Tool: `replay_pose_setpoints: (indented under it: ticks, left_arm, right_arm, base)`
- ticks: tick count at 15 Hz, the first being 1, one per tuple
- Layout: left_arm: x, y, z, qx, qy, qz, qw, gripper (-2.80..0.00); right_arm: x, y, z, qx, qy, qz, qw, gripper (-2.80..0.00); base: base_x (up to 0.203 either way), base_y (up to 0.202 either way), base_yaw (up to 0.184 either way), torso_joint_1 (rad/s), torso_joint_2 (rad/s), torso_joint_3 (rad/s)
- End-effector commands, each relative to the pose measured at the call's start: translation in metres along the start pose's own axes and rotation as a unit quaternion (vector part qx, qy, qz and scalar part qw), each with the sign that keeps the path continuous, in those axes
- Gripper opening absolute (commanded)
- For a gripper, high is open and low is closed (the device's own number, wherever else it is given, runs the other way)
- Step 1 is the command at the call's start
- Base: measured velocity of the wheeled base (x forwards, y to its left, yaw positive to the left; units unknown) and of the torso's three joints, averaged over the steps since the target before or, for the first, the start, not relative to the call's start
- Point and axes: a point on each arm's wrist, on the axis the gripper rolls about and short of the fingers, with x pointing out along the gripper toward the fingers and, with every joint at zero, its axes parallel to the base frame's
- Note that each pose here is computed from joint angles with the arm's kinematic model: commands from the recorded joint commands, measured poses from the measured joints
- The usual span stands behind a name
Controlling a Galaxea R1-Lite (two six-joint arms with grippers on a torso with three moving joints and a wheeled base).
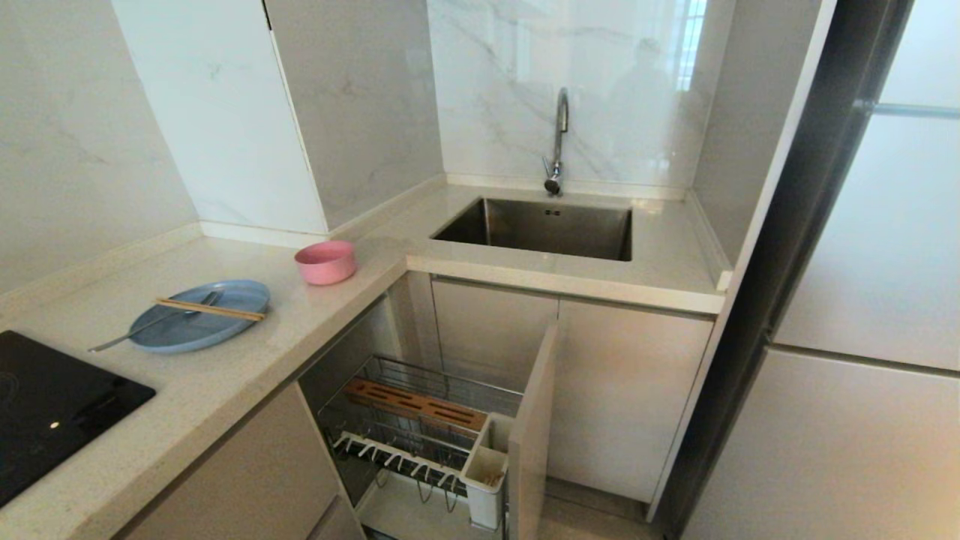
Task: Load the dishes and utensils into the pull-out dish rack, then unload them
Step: Pick up the bowl and place it in the cupboard
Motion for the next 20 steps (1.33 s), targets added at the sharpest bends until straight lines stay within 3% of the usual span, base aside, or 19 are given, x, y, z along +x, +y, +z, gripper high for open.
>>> replay_pose_setpoints:
  ticks: [1,2,4,7,10,20]
  left_arm:
    - [-0.001,-0.006,-0.027,-0.006,-0.019,-0.006,0.9998,-2.8]
    - [0.001,-0.008,-0.033,-0.022,-0.018,-0.028,0.9992,-2.8]
    - [0.0,-0.011,-0.042,-0.046,0.022,-0.051,0.9974,-2.8]
    - [0.001,-0.011,-0.042,-0.047,0.023,-0.051,0.9973,-2.8]
    - [0.001,-0.01,-0.042,-0.086,0.026,-0.032,0.9954,-2.8]
    - [0.001,-0.01,-0.041,-0.087,0.026,-0.03,0.9954,-2.8]
  right_arm:
    - [0.0,0.0,0.0,0.0,-0.001,0.0,1.0,-2.8]
    - [0.0,0.0,0.0,0.0,-0.001,0.0,1.0,-2.8]
    - [0.0,0.0,0.0,0.0,-0.001,0.0,1.0,-2.8]
    - [0.0,0.0,0.0,0.0,-0.001,0.0,1.0,-2.8]
    - [0.0,0.0,0.0,0.0,-0.001,0.0,1.0,-2.8]
    - [0.0,0.0,0.0,0.0,-0.001,0.0,1.0,-2.8]
  base:
    - [0.0,0.0,0.0,0.0,0.0,0.0]
    - [0.0,0.0,0.0,0.0,0.0,0.0]
    - [0.0,0.0,0.0,0.0,0.0,0.0]
    - [0.0,0.0,0.0,0.0,0.0,0.0]
    - [0.0,0.0,0.0,0.0,0.0,0.0]
    - [0.0,0.0,0.0,0.0,0.0,0.0]
